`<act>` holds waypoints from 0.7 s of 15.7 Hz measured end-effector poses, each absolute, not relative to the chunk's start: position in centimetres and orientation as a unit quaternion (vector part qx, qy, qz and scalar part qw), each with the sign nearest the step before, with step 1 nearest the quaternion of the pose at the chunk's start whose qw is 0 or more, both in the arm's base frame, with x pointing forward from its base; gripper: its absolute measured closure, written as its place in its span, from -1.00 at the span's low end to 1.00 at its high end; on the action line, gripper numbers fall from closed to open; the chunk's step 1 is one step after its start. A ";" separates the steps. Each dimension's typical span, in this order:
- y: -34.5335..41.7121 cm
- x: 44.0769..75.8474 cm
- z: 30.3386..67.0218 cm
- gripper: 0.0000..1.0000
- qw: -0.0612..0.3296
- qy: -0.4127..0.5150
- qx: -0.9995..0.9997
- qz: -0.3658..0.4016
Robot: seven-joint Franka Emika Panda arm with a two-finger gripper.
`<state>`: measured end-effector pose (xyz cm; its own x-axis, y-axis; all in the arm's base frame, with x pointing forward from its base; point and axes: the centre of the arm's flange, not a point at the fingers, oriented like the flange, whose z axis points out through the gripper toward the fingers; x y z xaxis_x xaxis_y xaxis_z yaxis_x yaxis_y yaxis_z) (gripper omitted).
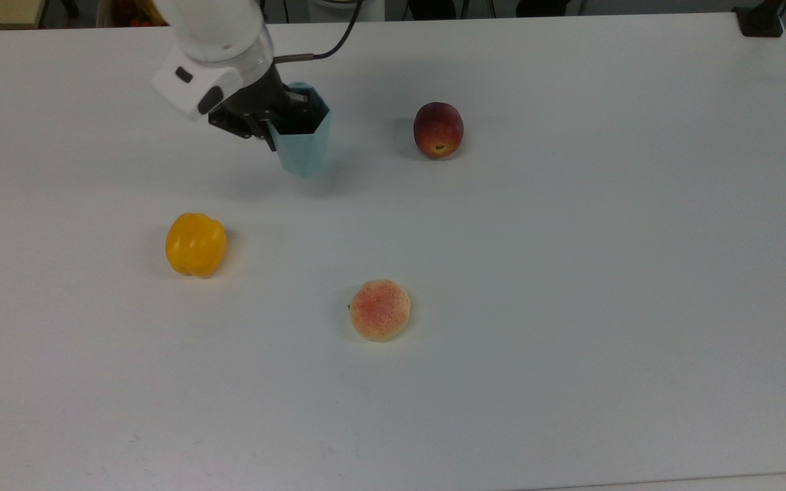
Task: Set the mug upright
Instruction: 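Lift and rotate the mug so its base faces the table, then lower the upright mug onto the table and open the gripper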
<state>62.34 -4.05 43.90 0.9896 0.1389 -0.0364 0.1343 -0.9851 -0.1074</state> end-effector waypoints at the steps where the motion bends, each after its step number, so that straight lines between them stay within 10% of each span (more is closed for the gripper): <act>1: -4.9 62.5 43.3 0.86 0.063 -0.069 -0.995 0.017; 11: -5.8 63.0 35.4 0.86 0.082 -0.116 -0.989 0.040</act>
